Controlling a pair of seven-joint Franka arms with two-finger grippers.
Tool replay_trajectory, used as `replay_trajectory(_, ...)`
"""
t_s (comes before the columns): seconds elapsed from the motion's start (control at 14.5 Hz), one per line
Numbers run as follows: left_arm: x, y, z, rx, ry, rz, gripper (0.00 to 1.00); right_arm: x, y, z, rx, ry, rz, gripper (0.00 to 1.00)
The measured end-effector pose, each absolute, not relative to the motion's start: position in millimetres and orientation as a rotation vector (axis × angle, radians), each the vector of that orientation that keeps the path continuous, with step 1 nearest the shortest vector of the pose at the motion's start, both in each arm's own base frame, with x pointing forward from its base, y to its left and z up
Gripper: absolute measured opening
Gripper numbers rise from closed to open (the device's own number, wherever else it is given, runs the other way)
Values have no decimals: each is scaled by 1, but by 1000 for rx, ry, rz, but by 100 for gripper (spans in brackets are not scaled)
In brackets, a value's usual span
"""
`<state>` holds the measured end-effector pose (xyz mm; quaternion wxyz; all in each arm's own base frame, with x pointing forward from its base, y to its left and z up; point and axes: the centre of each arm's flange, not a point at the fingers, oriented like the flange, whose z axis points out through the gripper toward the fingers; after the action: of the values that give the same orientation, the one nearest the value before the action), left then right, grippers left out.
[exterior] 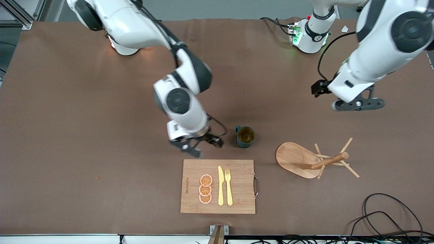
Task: Pass cup and hang on rack
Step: 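Open and raise the right gripper while the left gripper reaches the mug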
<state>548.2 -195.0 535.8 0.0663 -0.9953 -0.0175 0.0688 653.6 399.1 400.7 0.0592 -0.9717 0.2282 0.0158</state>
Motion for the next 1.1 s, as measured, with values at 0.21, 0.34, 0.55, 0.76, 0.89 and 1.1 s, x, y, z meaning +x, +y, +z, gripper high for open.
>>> replay_trajectory(0.21,533,-275,492,-2894,-222,154,100,682,297,449,-3008,468,85,100)
replay_trajectory(0.34,517,-332,456,-2827,-370,82,100,695,238,470,-3018,344,63,100)
replay_trajectory(0.55,491,-401,401,-2732,-580,-81,100,704,150,486,-3048,226,31,100)
replay_trajectory(0.76,462,-448,356,-2637,-717,-239,100,707,74,500,-3061,274,-4,100)
replay_trajectory(0.89,448,-467,341,-2614,-757,-280,100,707,33,511,-3056,325,-33,100)
replay_trajectory(1.1,425,-501,318,-2578,-804,-403,100,701,-24,530,-3081,225,-82,100)
